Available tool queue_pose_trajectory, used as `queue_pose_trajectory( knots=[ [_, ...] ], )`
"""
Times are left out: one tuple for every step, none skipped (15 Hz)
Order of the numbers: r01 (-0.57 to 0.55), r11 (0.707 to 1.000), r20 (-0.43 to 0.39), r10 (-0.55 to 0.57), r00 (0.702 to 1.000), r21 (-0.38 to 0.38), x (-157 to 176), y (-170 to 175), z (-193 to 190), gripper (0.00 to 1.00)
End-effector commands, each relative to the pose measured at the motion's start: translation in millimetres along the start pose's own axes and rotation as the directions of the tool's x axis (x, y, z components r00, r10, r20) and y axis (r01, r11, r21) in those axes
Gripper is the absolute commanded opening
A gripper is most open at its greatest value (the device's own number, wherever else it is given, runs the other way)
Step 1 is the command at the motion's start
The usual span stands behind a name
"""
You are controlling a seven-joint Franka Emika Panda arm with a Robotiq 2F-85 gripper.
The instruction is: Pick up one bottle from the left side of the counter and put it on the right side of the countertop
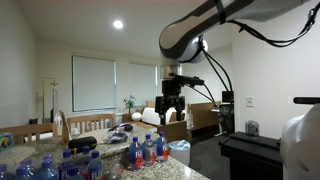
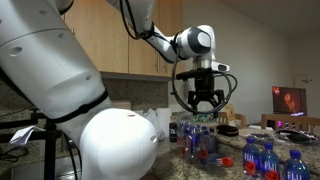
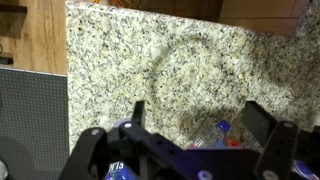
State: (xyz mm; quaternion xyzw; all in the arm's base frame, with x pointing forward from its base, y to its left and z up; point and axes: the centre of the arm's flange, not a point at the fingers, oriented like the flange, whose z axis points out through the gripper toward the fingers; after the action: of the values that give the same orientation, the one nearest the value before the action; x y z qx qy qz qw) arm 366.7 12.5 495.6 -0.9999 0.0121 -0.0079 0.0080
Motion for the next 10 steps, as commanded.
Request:
queue_pose_trajectory(
  knots=[
    [-0.002, 1.0, -0.043, 0.001, 0.999, -0.014, 9.3, -20.0, -23.6, 1.0],
    [0.005, 1.0, -0.057, -0.006, 0.998, -0.024, 13.1, -29.3, -31.5, 1.0],
    [0.003, 0.999, -0.073, -0.005, 0.997, -0.033, 16.9, -37.3, -38.6, 1.0],
    [0.004, 0.999, -0.084, -0.008, 0.996, -0.041, 21.4, -47.8, -45.0, 1.0],
    [0.009, 0.999, -0.093, -0.014, 0.996, -0.046, 27.7, -60.5, -50.4, 1.0],
    [0.01, 0.998, -0.102, -0.015, 0.995, -0.055, 34.3, -73.0, -54.3, 1.0],
    [0.011, 0.998, -0.107, -0.018, 0.994, -0.058, 42.0, -86.4, -56.7, 1.0],
    [0.006, 0.998, -0.115, -0.014, 0.993, -0.07, 52.2, -100.9, -57.1, 1.0],
    [-0.003, 0.997, -0.125, -0.007, 0.992, -0.081, 60.4, -113.7, -56.8, 1.0],
    [-0.011, 0.996, -0.137, -0.001, 0.991, -0.089, 69.6, -126.9, -55.4, 1.0]
  ],
)
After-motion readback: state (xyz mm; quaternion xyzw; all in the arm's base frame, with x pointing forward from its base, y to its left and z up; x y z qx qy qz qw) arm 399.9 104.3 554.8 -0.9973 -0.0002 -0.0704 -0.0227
